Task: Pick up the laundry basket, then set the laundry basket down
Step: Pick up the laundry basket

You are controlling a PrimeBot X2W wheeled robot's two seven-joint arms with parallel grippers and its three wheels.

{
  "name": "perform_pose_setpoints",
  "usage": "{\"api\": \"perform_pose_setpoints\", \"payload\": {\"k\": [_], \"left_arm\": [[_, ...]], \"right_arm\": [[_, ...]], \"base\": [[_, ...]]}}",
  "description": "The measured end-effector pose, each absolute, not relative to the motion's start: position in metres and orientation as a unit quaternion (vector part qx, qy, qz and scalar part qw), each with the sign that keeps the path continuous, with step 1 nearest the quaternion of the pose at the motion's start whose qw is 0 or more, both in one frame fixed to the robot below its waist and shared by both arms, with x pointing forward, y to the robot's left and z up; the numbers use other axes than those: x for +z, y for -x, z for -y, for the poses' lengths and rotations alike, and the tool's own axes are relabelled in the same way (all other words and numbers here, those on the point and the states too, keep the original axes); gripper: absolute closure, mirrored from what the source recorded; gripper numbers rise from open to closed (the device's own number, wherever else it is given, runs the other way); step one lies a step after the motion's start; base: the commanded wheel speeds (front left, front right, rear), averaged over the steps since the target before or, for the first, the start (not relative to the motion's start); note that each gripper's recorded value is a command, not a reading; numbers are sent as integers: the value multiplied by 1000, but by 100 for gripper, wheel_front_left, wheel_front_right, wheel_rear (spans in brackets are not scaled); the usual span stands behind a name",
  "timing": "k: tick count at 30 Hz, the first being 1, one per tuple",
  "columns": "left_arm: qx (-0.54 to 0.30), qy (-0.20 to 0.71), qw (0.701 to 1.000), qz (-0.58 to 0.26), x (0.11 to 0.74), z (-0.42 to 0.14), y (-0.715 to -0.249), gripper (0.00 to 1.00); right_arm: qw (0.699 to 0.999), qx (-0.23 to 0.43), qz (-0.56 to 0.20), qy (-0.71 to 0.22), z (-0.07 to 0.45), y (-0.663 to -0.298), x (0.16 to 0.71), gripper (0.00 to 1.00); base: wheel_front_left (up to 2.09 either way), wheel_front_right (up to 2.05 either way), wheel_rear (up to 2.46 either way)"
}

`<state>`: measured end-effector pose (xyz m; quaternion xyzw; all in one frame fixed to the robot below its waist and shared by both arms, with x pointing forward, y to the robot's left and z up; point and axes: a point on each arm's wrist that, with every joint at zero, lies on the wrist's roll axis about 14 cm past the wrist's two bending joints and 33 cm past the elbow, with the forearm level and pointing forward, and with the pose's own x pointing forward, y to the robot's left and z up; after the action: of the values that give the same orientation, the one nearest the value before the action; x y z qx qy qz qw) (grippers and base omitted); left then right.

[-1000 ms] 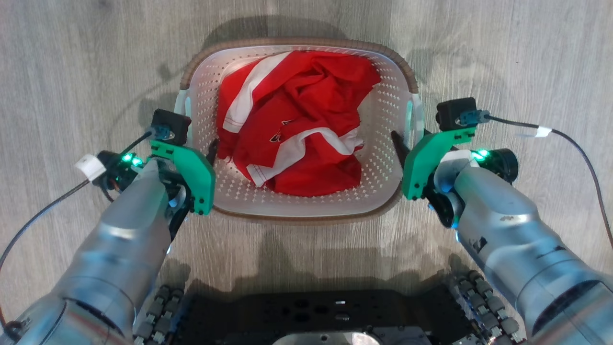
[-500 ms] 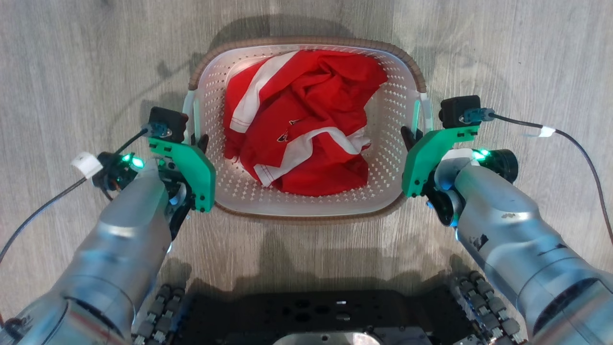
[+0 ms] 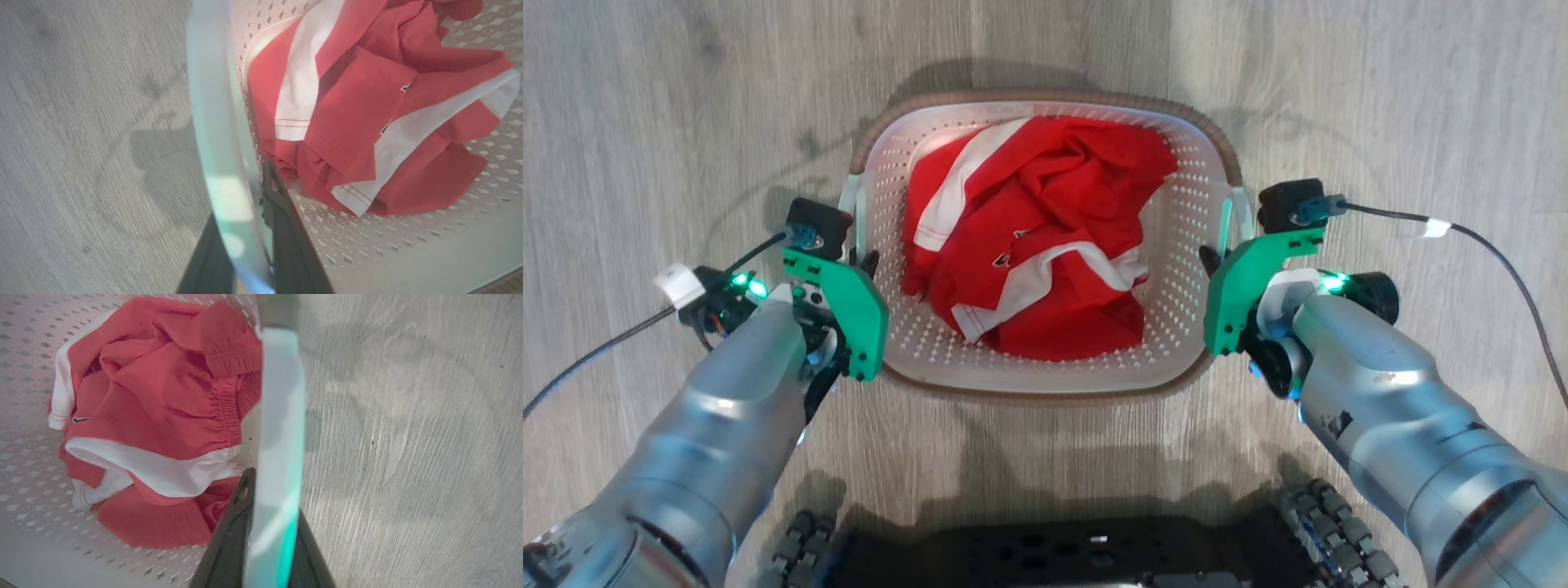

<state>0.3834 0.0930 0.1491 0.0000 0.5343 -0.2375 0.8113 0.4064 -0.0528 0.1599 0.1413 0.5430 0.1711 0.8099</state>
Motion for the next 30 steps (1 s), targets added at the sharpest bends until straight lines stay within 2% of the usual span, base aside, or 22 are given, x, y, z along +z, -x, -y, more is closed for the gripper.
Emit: {"api": "perform_pose_setpoints", "payload": {"k": [11,20,30], "left_arm": [[-261,-24,797,-544,174,-96,-372,100],[-274,-31,778,-565,201,-100,-347,100],[-282,-43,782,-554,232,-106,-335,100]], "right_arm": [[796,205,-557,-115,47,-400,191,100],[780,227,-575,-97,43,-375,221,100],[780,246,-570,-77,40,-363,254,100]], "base": [[0,0,0],[0,0,0],[0,0,0]]}}
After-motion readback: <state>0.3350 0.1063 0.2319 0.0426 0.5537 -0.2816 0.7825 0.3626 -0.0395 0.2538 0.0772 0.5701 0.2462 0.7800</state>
